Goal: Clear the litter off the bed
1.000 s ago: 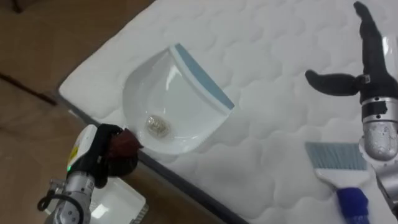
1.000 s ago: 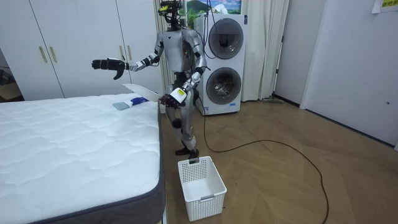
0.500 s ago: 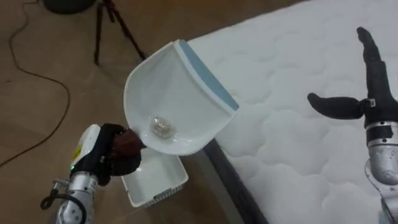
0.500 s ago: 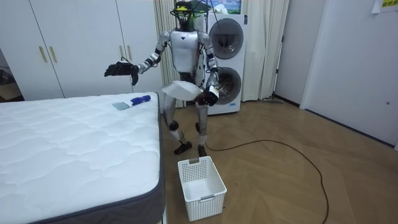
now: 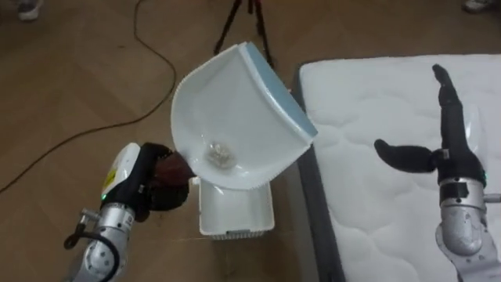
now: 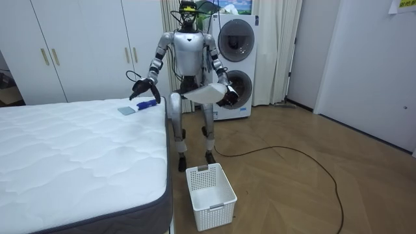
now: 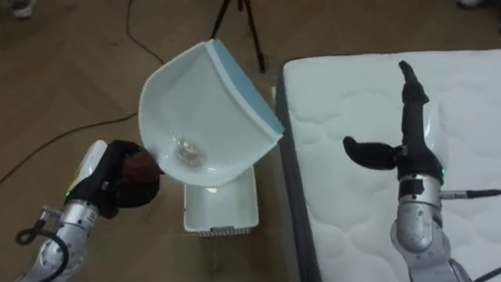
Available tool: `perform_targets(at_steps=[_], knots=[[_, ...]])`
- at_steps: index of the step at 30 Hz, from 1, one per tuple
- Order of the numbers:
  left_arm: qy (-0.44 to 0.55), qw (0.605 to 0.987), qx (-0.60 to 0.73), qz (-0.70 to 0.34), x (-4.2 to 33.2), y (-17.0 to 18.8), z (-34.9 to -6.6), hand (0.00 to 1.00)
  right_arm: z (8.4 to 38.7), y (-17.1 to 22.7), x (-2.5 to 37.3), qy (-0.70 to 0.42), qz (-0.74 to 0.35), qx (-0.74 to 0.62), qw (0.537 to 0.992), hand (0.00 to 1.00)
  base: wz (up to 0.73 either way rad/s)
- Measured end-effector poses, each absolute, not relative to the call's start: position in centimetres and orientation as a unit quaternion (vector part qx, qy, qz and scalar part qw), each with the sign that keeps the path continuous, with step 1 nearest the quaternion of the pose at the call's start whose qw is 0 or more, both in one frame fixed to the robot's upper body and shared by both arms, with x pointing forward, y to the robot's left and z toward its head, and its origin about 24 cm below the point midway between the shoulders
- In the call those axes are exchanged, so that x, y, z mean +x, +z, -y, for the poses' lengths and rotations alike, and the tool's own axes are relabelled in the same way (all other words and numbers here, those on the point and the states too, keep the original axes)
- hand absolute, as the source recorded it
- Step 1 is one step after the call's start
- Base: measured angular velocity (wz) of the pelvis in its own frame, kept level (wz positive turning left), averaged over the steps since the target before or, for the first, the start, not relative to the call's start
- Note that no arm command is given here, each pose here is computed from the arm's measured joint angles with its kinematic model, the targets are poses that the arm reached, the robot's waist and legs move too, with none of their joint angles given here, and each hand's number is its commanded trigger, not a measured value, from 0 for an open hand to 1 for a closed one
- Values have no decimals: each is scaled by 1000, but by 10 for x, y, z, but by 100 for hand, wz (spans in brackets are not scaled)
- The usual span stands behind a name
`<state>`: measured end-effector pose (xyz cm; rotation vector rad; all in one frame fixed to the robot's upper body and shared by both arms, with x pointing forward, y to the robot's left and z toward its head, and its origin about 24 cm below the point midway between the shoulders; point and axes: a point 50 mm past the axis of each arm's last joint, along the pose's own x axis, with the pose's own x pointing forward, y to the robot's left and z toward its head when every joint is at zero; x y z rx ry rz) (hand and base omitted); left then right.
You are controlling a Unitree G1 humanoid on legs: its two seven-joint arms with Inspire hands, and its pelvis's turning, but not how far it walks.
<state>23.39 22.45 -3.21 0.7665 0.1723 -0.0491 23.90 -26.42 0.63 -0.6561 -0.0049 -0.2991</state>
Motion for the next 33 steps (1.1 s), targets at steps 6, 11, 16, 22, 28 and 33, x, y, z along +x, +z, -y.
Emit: perform_targets(at_steps=[6, 11, 16, 22, 28, 33], knots=[[-24, 917, 379, -125, 226, -47, -232, 100, 257, -2, 238, -122, -16, -308, 944, 0, 21], [-25, 908, 389, -151, 221, -54, -240, 100, 250, -19, 233, -108, -50, -303, 945, 0, 20], [-16, 901, 396, -176, 224, -57, -252, 100, 250, -20, 233, -105, -53, -305, 945, 0, -3], [-6, 894, 415, -172, 240, -46, -263, 100, 246, -28, 230, -87, -73, -322, 940, 0, 1], [-47, 877, 442, -184, 250, -42, -265, 100, 244, -35, 226, -71, -91, -330, 937, 0, 3], [-87, 846, 482, -211, 250, -42, -275, 100, 245, -40, 221, -64, -107, -341, 932, 0, 1]])
